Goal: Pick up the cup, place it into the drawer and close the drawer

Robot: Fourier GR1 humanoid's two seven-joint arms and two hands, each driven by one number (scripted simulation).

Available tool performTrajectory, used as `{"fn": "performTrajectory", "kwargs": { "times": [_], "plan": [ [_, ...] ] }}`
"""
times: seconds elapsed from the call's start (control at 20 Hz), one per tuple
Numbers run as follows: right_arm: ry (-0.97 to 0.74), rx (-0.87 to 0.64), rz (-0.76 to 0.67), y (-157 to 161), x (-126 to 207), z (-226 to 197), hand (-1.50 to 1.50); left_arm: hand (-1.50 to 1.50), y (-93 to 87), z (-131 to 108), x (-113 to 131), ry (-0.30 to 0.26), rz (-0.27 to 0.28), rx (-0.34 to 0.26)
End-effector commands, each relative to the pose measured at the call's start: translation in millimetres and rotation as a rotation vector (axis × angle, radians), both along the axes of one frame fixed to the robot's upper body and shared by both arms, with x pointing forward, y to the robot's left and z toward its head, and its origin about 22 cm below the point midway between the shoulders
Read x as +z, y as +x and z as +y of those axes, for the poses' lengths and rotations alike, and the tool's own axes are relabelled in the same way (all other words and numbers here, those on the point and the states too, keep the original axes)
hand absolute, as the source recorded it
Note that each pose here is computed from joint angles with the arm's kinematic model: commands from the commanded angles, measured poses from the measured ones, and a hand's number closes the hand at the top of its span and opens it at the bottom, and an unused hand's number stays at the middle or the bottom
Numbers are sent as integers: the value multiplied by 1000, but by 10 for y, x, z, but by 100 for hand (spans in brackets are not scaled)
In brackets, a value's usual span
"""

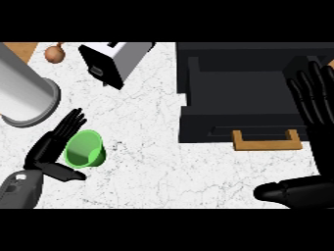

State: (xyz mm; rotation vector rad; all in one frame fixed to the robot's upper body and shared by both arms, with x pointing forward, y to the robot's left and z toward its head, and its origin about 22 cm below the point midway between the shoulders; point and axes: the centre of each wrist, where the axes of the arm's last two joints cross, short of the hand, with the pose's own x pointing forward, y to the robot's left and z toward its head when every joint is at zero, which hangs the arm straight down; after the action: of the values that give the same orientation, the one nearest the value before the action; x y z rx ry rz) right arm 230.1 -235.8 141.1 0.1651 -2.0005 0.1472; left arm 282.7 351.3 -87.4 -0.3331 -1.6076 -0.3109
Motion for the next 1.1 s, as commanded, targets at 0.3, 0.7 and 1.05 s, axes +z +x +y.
{"fn": "performTrajectory", "kwargs": {
  "times": [0.3,0.7,1.05],
  "plan": [
    [6,-2,-10,-58,-84,121,-150,-150,-89,-40,-241,-102,-17,-95],
    [-6,3,-5,-28,26,119,-150,-150,36,-222,-255,-143,-9,-123],
    [12,5,-1,-18,-42,55,-150,-150,82,-309,-279,-190,8,-127]
  ]
}}
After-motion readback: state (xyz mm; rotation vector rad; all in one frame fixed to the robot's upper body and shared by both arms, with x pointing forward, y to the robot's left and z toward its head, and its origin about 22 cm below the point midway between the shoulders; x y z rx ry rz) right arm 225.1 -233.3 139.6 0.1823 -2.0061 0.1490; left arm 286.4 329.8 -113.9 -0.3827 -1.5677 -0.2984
